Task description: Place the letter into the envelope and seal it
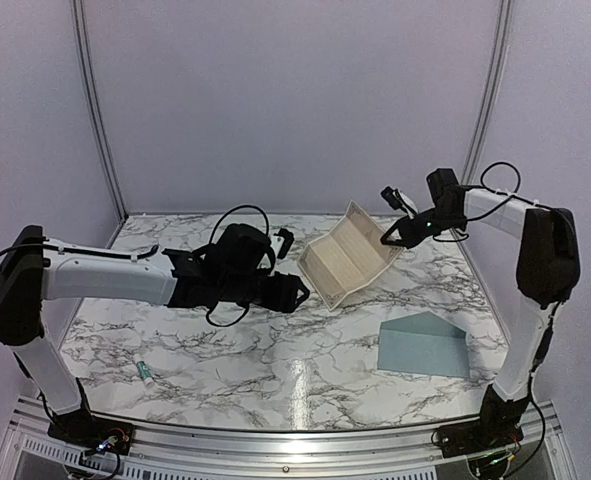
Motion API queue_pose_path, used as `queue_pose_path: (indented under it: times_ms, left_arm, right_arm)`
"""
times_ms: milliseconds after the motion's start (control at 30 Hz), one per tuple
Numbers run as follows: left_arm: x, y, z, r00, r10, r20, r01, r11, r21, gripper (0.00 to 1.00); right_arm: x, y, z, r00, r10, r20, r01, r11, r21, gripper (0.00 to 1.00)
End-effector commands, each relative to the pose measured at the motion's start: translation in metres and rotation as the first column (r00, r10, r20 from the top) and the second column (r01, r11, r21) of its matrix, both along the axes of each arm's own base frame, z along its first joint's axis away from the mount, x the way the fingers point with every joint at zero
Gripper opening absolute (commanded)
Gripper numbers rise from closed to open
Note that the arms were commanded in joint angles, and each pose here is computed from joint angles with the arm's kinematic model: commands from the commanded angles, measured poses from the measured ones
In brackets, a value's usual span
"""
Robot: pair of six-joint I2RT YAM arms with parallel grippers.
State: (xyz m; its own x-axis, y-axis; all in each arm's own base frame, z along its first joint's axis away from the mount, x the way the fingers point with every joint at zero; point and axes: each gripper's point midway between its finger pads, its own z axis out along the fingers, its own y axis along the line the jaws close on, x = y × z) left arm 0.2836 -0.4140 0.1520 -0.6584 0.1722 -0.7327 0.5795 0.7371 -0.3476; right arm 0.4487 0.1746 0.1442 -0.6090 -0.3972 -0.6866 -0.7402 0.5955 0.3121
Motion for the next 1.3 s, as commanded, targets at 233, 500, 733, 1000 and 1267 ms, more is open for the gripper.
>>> queue_pose_path:
  times_ms: [233, 500, 733, 1000, 1267]
  left_arm:
    - [0.031, 0.057, 0.040, 0.983, 0.084, 0.163, -0.099, 0.991, 0.087, 0.76]
    - [0.047, 0.063, 0.044, 0.981, 0.023, 0.195, -0.014, 0.999, -0.047, 0.84]
    - [0.038, 0.032, 0.017, 0.982, -0.100, 0.161, 0.132, 0.970, -0.204, 0.83]
    - [0.035, -0.002, 0.004, 0.957, -0.207, 0.202, 0.268, 0.901, -0.342, 0.83]
    - [0.039, -0.029, -0.018, 0.954, -0.264, 0.139, 0.297, 0.802, -0.519, 0.78]
  right_arm:
    - [-0.058, 0.025, 0.105, 0.938, 0.229, 0.260, -0.218, 0.973, -0.070, 0.00]
    - [-0.103, 0.061, 0.120, 0.874, 0.373, 0.311, -0.360, 0.928, -0.101, 0.00]
    - [-0.113, 0.070, 0.123, 0.864, 0.396, 0.310, -0.399, 0.915, -0.055, 0.00]
    - [-0.122, 0.075, 0.120, 0.864, 0.417, 0.282, -0.433, 0.901, -0.006, 0.00]
    - [-0.130, 0.074, 0.110, 0.867, 0.425, 0.259, -0.444, 0.896, 0.018, 0.00]
